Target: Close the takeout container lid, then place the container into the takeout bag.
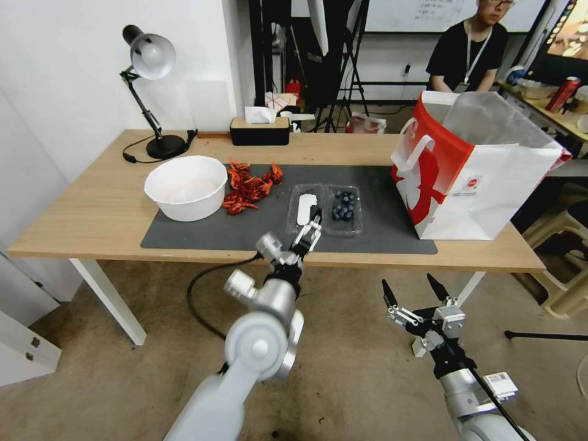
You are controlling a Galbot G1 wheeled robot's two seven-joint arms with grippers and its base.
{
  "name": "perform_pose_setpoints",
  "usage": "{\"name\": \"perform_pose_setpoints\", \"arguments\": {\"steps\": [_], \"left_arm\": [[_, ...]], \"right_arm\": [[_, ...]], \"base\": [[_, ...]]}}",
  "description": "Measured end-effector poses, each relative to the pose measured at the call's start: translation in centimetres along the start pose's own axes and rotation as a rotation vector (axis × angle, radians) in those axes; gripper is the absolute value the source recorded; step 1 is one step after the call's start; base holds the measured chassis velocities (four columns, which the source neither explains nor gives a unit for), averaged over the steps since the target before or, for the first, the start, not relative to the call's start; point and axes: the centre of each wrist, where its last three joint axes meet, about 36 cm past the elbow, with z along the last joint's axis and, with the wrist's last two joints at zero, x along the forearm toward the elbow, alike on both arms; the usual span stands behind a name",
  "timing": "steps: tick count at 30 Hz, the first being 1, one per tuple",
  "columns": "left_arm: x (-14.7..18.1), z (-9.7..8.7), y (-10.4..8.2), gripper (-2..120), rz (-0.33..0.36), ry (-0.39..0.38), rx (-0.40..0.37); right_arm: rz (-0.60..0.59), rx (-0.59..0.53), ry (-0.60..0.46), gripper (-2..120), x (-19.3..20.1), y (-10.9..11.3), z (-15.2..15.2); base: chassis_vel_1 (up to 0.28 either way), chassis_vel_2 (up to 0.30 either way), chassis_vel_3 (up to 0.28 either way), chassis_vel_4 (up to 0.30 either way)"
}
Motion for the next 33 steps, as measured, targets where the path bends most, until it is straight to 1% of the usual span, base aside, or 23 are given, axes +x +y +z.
{"name": "perform_pose_setpoints", "arguments": {"steps": [8, 11, 15, 18, 26, 33], "left_arm": [[-1.1, 0.5, -0.9, 100, -0.045, 0.044, 0.008], [-1.6, 1.0, -1.3, 100, -0.076, 0.069, 0.004], [-2.2, 1.3, -1.4, 100, -0.095, 0.075, 0.004], [-3.3, 1.8, -1.5, 100, -0.116, 0.076, 0.012], [-4.3, 2.7, -1.3, 100, -0.157, 0.079, 0.03], [-5.0, 2.9, -1.1, 100, -0.173, 0.071, 0.031]], "right_arm": [[0.01, 0.005, -0.001, 100, 0.0, -0.2, 0.1], [0.013, 0.008, -0.002, 100, 0.0, -0.3, 0.1], [0.012, 0.009, -0.003, 100, 0.0, -0.4, 0.1], [0.012, 0.01, -0.002, 100, 0.0, -0.4, 0.1], [0.016, 0.009, -0.004, 100, 0.1, -0.5, 0.3], [0.019, 0.008, -0.005, 100, 0.1, -0.6, 0.5]], "base": [[0.0, 0.0, 0.0, 0.0], [0.0, 0.0, 0.0, 0.0], [0.0, 0.0, 0.0, 0.0], [0.0, 0.0, 0.0, 0.0], [0.0, 0.0, 0.0, 0.0], [0.0, 0.0, 0.0, 0.0]]}}
